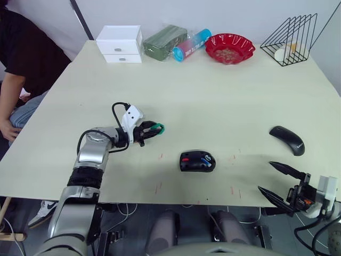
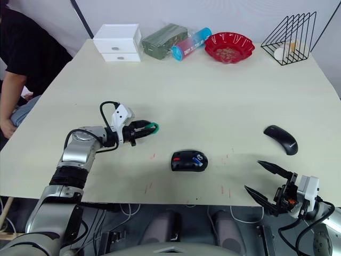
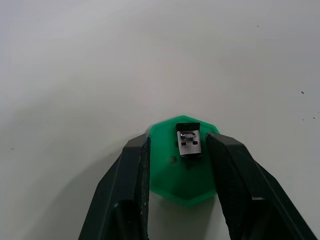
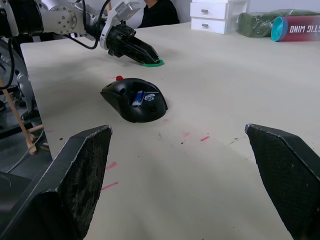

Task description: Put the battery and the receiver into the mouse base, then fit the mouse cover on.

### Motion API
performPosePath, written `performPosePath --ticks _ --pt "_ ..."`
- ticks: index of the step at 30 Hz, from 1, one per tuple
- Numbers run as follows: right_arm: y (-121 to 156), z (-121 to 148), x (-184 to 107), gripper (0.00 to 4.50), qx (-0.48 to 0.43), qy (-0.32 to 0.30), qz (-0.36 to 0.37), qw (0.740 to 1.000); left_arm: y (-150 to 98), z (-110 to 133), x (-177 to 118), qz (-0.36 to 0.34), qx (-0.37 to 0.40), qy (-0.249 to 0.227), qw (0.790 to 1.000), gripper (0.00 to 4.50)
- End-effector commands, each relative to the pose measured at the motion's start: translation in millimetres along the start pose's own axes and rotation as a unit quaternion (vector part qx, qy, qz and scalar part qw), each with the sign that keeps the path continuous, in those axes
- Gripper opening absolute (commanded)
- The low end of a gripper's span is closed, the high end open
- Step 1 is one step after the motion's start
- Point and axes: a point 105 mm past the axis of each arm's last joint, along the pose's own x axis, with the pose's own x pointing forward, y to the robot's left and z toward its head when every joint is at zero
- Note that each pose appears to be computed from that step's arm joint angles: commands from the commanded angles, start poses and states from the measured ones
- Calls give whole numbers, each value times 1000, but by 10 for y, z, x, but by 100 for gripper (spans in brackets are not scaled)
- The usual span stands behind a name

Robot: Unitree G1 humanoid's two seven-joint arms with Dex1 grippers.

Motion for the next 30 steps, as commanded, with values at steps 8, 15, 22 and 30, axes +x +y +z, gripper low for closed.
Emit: performPosePath --ticks 8,15,22,30 --pt "-7 69 11 450 -17 -12 3 1000 12 -49 -39 0 -2 6 1000 2" --pt "-9 81 20 450 -18 -16 4 1000 0 -57 -52 -2 0 8 1000 2" --pt "-23 131 38 450 -19 -33 5 999 35 43 -72 1 9 -4 1000 2" --pt "-29 173 62 450 -23 -46 14 999 49 111 -128 -4 21 -3 1000 2"
